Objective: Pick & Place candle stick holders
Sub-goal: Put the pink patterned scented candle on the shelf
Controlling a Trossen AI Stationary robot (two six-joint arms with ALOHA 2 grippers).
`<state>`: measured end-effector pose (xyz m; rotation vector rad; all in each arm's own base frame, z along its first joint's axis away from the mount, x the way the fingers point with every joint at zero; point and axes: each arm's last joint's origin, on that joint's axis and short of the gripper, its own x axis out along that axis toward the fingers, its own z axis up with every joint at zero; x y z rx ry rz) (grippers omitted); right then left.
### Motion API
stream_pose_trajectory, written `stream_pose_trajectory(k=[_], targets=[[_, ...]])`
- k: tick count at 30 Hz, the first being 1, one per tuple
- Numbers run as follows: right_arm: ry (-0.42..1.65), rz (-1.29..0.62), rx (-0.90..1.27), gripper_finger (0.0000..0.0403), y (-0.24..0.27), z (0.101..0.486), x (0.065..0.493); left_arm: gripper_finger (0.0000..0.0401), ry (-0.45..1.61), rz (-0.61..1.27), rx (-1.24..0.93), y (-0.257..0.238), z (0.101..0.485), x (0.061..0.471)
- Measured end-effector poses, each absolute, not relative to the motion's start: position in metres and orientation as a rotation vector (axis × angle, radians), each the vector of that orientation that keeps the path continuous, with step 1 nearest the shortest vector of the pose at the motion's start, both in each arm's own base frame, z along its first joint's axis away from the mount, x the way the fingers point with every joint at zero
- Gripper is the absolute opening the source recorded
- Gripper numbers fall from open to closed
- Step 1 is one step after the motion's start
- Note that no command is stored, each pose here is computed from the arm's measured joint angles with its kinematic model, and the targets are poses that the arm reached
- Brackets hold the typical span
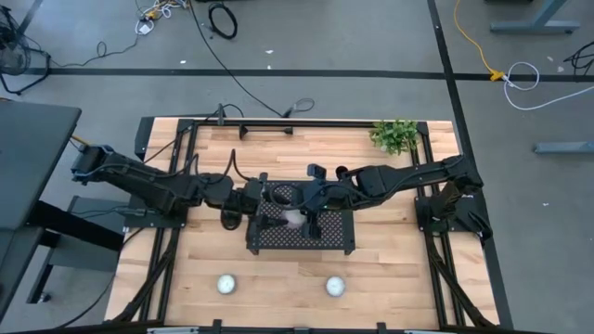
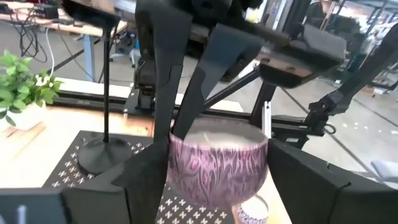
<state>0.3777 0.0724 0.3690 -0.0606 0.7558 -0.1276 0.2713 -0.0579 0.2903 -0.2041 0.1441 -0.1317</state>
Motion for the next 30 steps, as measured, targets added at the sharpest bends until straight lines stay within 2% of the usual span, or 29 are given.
stream_pose_trajectory(k=[8,30], targets=[[0.707,-0.153,-0.064,0.0,0.071,0.3742,0.3796,0.0315,0.198,-0.13,-0.204,-0.0545,0.2828,0.2724],[0.721,-0.112,-0.046,0.0,0.0734,0.3707,0.3821,0.0312,0.137,-0.16,-0.215,-0.0532,0.2892,0.2735]])
